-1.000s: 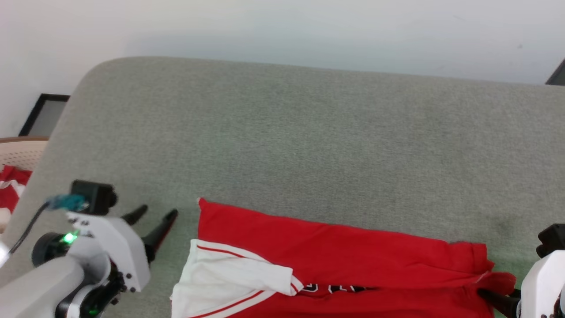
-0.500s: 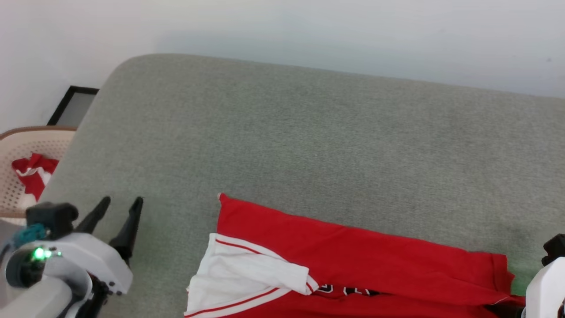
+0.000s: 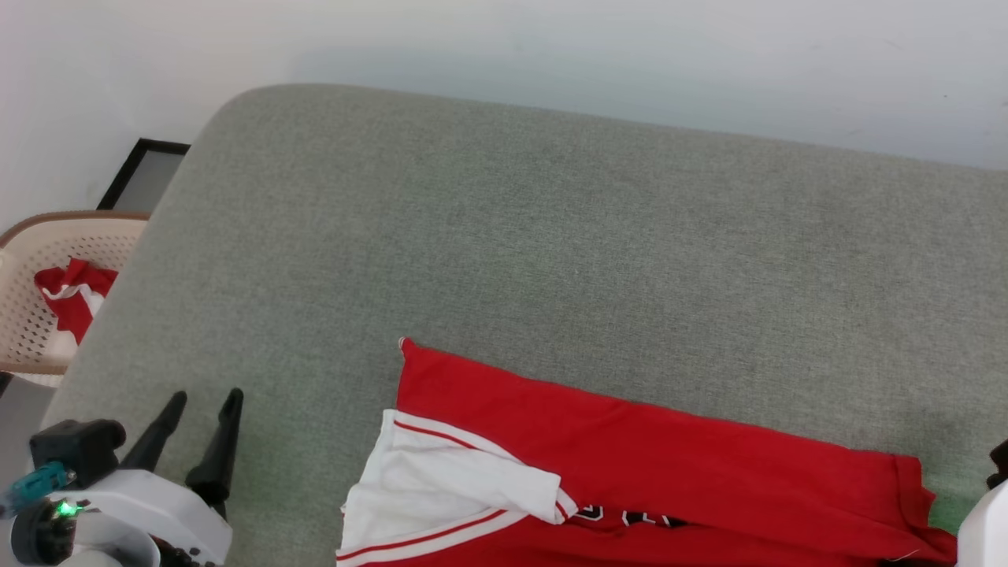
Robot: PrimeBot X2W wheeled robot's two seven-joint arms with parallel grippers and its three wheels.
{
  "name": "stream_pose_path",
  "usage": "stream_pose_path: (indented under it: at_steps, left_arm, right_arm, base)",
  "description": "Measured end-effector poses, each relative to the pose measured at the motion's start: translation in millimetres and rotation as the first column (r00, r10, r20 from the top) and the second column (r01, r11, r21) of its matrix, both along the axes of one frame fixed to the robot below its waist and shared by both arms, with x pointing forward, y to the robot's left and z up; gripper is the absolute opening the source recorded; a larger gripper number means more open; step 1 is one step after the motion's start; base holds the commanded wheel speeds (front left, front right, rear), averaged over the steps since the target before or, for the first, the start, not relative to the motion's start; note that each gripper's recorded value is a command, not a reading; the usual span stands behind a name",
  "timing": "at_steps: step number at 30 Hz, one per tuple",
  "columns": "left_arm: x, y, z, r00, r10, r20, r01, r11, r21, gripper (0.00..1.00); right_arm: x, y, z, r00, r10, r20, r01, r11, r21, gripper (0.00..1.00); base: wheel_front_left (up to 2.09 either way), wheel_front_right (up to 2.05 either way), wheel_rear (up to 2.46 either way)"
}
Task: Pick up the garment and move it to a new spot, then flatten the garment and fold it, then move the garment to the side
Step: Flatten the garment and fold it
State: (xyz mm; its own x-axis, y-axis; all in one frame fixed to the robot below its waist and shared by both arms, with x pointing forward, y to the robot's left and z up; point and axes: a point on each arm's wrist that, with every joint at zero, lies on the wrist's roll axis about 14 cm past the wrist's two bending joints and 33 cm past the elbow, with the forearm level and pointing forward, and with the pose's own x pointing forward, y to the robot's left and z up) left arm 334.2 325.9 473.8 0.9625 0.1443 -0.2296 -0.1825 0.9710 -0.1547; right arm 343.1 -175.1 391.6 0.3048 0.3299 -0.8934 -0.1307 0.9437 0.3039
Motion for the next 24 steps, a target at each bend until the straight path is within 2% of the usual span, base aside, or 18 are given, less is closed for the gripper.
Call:
stream_pose_path:
  at_steps: [11, 12, 13, 14, 24]
  left_arm:
    - [-1, 2, 3, 0.999, 0.017, 0.042, -0.017, 1.0, -0.01, 1.0]
    - [-1, 2, 4, 0.999, 0.02, 0.044, -0.019, 1.0, -0.008, 1.0]
    - [-1, 3, 4, 0.999, 0.022, 0.048, -0.022, 1.0, -0.007, 1.0]
    - [-1, 3, 5, 0.998, 0.023, 0.051, -0.022, 1.0, -0.008, 1.0]
    - [-1, 6, 6, 0.997, 0.033, 0.066, -0.033, 0.999, 0.001, 1.0]
  right_arm:
    - [-4, 8, -19, 0.997, -0.013, -0.071, 0.014, 1.0, 0.014, 1.0]
    - [-4, 9, -21, 0.997, -0.017, -0.08, 0.019, 1.0, 0.018, 0.56]
    - [-4, 9, -23, 0.996, -0.017, -0.089, 0.018, 1.0, 0.017, 0.24]
    - [-4, 10, -24, 0.995, -0.012, -0.095, 0.014, 1.0, 0.016, 0.0]
    - [3, 14, -28, 0.994, -0.02, -0.106, 0.026, 0.998, 0.053, 0.0]
  base:
    - [0.0, 0.0, 0.0]
    - [0.0, 0.0, 0.0]
    - [0.0, 0.0, 0.0]
    - [0.0, 0.0, 0.0]
    - [0.0, 0.0, 0.0]
